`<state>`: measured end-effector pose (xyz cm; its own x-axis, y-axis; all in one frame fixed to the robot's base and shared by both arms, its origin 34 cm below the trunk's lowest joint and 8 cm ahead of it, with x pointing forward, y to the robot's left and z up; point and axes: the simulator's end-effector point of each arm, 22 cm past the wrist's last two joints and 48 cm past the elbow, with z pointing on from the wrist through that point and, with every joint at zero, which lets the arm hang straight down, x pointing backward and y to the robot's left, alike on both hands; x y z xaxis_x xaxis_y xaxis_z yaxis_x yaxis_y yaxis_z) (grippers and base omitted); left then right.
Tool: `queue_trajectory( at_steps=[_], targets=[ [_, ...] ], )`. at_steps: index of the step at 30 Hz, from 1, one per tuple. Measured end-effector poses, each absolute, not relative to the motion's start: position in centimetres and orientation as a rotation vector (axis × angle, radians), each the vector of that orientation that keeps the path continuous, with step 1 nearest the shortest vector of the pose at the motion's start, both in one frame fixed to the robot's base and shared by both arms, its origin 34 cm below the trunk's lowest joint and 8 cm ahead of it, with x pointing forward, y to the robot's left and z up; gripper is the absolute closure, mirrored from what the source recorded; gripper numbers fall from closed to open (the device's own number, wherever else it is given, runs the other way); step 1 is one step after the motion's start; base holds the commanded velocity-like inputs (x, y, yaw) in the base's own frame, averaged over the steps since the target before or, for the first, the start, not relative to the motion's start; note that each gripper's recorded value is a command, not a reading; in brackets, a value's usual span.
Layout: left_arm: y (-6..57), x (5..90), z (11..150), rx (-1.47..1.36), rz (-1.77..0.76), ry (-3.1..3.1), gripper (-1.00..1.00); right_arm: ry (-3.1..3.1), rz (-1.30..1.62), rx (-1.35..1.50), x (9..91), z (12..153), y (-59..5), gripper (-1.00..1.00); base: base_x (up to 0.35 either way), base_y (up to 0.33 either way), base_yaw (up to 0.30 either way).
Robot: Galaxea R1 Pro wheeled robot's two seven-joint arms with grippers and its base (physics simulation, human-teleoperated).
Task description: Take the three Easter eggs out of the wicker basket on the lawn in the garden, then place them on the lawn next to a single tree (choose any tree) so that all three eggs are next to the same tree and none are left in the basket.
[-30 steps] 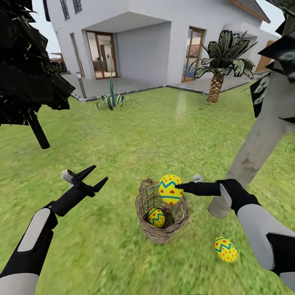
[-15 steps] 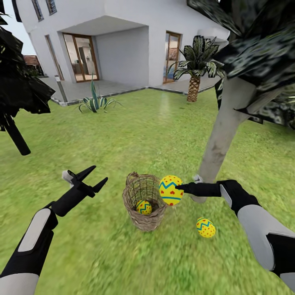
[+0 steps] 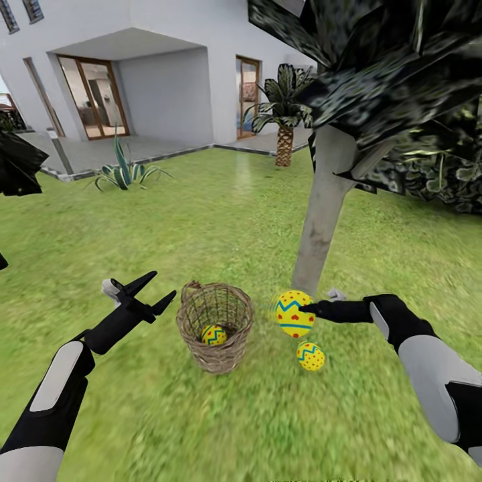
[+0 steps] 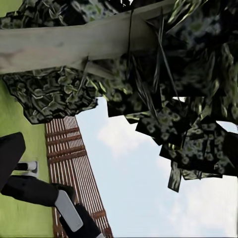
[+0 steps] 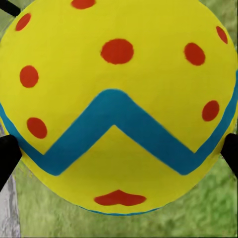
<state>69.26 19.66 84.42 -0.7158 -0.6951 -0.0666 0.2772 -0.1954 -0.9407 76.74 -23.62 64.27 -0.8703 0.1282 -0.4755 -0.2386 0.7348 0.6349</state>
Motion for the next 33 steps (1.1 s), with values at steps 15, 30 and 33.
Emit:
queue_trajectory(
  at_steps=[15,30,33],
  targets=[
    [19.6,69.5,82.9,-0.55,-1.971,1.441,-1.0,2.629,0.143,0.115,78.3,58.3,-35.2,1.0,0.0,0.0,-0.273],
    [12.6,68.2,81.4,-0.508,-2.088,1.522,-1.0,2.528,-0.031,0.075,80.7,58.0,-33.9,1.0,0.015,-0.174,-0.025],
    [12.5,68.2,81.4,-0.508,-2.088,1.522,-1.0,2.533,-0.062,0.039,80.7,57.9,-33.8,1.0,0.0,-0.345,0.289]
  ],
)
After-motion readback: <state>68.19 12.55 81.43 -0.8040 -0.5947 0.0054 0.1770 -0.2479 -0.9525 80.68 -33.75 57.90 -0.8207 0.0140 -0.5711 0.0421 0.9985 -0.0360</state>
